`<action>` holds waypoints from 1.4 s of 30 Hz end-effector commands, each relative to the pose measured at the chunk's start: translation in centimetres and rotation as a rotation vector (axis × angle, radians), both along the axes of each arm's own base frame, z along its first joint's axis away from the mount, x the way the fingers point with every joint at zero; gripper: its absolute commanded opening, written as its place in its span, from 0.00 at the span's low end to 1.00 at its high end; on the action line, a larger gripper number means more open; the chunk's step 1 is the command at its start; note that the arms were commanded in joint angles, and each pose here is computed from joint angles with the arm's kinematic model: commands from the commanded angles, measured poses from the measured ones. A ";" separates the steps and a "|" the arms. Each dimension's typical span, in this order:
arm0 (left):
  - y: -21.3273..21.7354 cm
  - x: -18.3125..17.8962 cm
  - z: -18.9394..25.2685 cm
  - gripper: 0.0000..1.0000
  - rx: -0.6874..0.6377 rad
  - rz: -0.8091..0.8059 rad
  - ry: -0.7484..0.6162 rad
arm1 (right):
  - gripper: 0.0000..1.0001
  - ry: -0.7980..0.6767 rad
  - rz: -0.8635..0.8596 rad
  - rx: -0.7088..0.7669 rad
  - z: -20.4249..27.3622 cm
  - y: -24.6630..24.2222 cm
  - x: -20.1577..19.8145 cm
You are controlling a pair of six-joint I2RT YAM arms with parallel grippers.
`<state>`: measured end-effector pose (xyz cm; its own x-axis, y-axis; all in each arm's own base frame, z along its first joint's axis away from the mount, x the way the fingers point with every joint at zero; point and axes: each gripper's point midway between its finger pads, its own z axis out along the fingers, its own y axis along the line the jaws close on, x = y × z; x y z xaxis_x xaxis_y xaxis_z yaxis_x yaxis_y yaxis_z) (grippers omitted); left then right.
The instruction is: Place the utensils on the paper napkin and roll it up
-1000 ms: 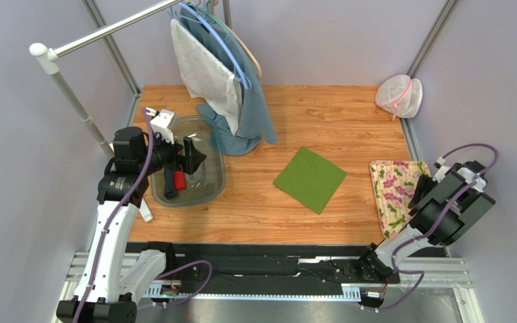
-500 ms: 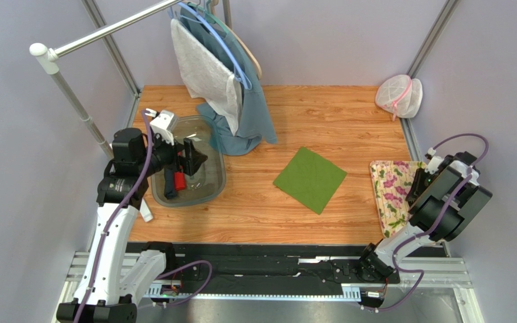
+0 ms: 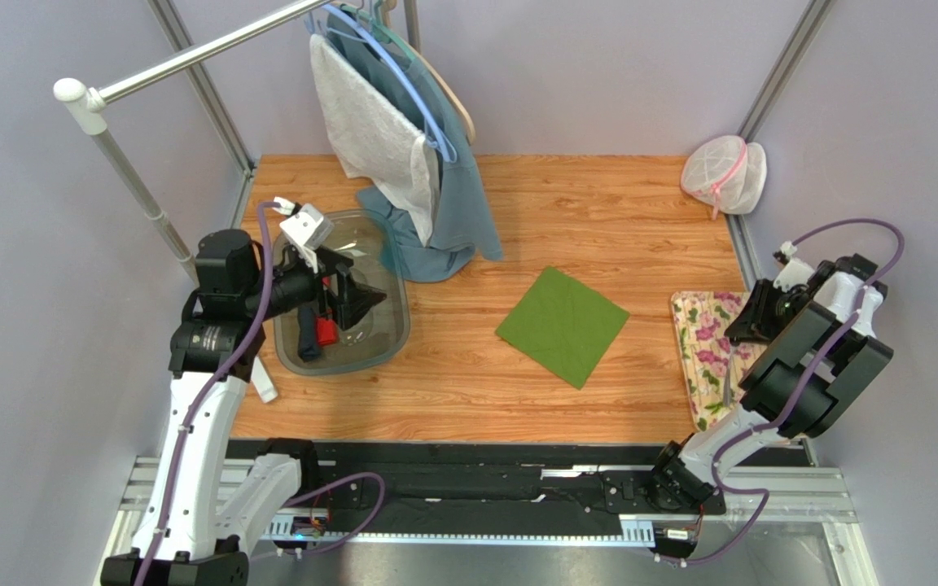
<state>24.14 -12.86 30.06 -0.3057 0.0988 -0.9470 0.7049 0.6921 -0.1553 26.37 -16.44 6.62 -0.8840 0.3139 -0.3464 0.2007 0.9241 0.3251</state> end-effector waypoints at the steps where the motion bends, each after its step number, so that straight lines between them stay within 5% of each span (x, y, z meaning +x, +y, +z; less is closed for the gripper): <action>1: -1.4 -2.0 3.5 0.99 0.010 -0.171 -0.213 | 0.00 -0.208 0.092 0.136 7.0 3.6 2.7; 7: -3.2 -4.7 4.8 0.99 0.029 -0.387 -0.377 | 0.00 -0.378 0.294 0.364 15.4 12.5 4.4; 13: -4.5 -6.6 5.9 0.99 0.135 -0.518 -0.626 | 0.00 -0.472 0.625 0.591 21.2 24.0 2.0; 21: -9.4 -8.0 4.7 0.93 0.284 -0.738 -0.885 | 0.00 -0.298 1.089 0.843 21.7 35.7 -6.8; 28: -14.0 -8.5 3.1 0.84 0.316 -0.772 -0.991 | 0.00 -0.147 1.316 0.955 21.5 40.5 -12.9; 42: -18.8 -11.0 -1.8 0.61 0.287 -0.894 -0.874 | 0.00 -0.042 1.472 0.964 21.6 42.7 -16.9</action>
